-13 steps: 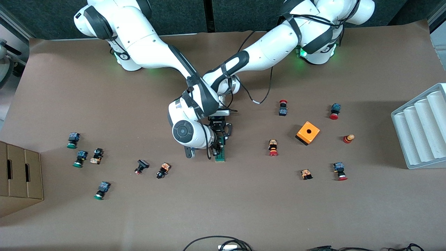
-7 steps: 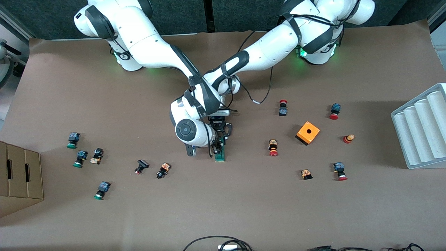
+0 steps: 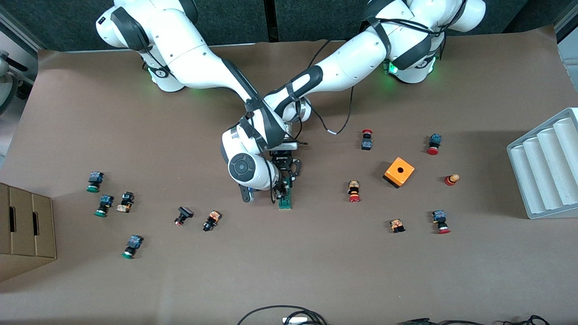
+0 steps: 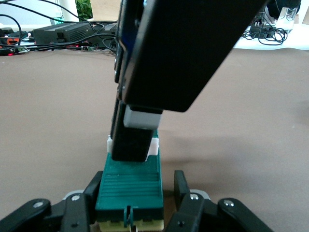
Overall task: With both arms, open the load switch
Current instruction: 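Open the right gripper and withdraw it from the switch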
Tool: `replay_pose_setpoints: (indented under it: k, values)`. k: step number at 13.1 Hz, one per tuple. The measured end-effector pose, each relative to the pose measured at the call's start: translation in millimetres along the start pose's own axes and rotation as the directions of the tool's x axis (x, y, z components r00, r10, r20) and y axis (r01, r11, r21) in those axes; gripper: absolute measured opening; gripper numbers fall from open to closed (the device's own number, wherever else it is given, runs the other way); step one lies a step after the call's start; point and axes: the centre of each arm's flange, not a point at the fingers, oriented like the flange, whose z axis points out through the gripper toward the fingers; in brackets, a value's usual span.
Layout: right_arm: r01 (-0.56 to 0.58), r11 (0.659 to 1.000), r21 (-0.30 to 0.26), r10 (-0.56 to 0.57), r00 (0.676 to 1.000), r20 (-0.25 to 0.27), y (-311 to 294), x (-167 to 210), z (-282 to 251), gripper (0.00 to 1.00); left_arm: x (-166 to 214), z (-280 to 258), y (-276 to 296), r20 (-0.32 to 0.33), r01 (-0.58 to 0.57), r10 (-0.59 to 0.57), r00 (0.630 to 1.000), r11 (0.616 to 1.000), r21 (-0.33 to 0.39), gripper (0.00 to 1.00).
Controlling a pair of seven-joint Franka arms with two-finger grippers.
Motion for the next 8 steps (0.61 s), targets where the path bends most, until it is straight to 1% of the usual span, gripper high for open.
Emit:
replay_pose_setpoints:
  k: [2, 4, 6, 8]
  values:
    - [0.000, 1.000, 0.001, 0.000, 1.000, 0.000, -0.1, 0.0, 0.0, 0.26, 0.0, 0.0, 0.0, 0.000, 0.000, 0.000, 1.000, 1.000, 0.000, 0.64]
    - [-0.001, 1.000, 0.004, 0.001, 1.000, 0.000, -1.3, 1.4, -1.5, 0.29, 0.0, 0.0, 0.0, 0.000, 0.000, 0.000, 1.000, 1.000, 0.000, 0.64]
    - [0.014, 1.000, 0.018, -0.014, 1.000, 0.003, -7.2, 6.1, -12.4, 0.46, 0.0, 0.0, 0.0, 0.000, 0.000, 0.000, 1.000, 1.000, 0.000, 0.64]
    - [0.076, 0.996, 0.038, -0.077, 0.997, 0.016, -15.3, 10.7, -46.2, 0.66, 0.1, 0.0, 0.0, 0.000, 0.000, 0.000, 1.000, 1.000, 0.000, 0.64]
